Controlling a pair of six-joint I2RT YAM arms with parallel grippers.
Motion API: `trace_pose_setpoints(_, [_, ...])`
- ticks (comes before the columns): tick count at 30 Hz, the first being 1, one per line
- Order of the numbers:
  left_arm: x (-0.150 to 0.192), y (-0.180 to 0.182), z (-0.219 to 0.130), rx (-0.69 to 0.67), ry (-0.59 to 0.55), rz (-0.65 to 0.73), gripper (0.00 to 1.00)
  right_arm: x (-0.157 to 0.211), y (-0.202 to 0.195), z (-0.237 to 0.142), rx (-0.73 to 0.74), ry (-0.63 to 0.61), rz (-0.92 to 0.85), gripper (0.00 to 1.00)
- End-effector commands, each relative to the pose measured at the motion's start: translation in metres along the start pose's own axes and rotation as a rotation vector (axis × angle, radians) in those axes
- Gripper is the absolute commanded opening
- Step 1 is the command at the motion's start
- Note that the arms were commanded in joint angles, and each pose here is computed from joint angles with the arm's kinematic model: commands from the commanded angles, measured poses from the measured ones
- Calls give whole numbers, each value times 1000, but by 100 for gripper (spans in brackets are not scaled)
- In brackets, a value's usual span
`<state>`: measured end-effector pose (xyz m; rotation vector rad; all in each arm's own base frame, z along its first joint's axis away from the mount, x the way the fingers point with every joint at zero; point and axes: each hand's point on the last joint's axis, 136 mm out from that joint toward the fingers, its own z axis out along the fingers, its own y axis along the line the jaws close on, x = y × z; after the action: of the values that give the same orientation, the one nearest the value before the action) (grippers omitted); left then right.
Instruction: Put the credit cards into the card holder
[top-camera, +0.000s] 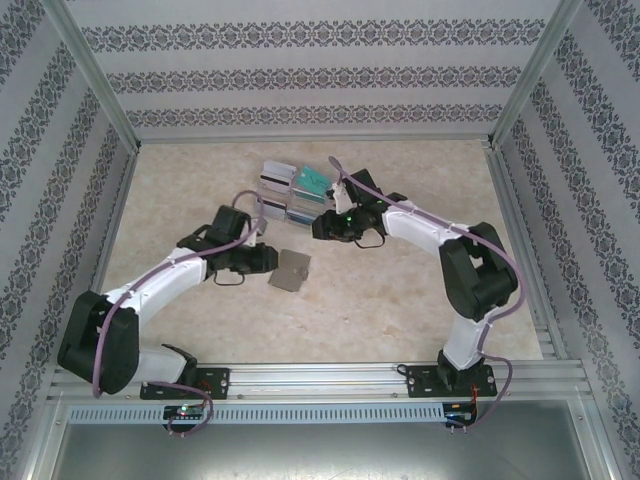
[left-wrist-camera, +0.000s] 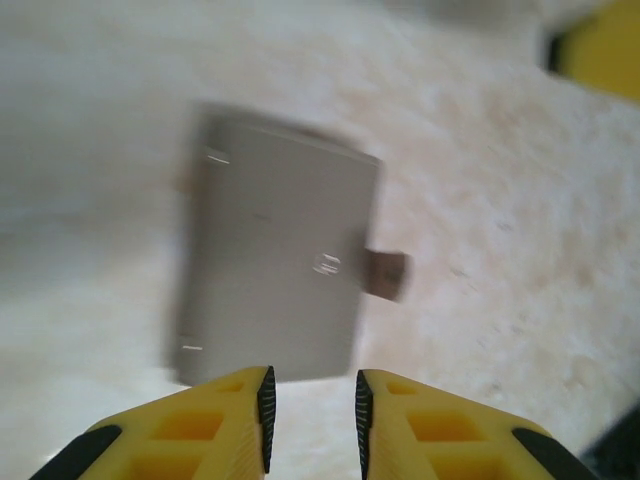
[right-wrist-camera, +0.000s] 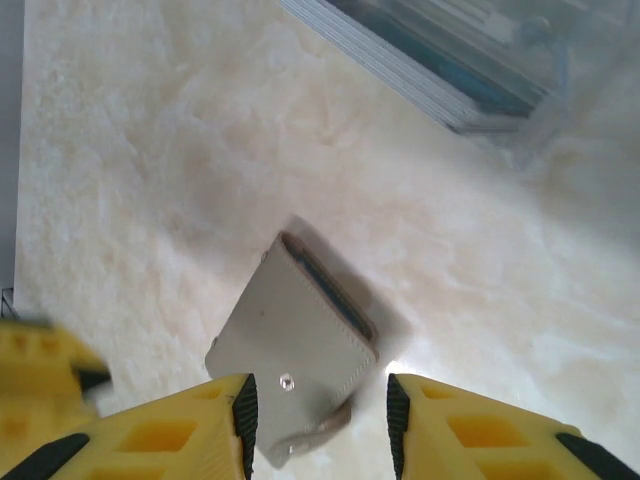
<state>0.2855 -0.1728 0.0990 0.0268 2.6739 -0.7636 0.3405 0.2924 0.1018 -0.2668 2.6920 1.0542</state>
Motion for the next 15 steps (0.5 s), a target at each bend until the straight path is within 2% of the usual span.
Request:
trace_pose_setpoints(1, [8, 25, 7, -87, 88, 43, 30, 46, -3, 12, -10, 108, 25, 42])
trace_pose_setpoints(4, [16, 27, 35, -37, 165, 17, 29, 74, 0, 25, -12, 163, 38, 42])
trace_pose_setpoints(7, [30, 32, 53, -10, 220, -7, 26, 85, 0, 34, -37, 170, 67, 42])
trace_pose_setpoints(11, [38, 30, 55, 14, 201, -29, 23, 87, 1, 43, -53, 176, 81, 42])
trace_pose_setpoints(15, [55, 10, 68, 51, 214, -28, 22, 85, 10, 54, -98, 187, 90, 42])
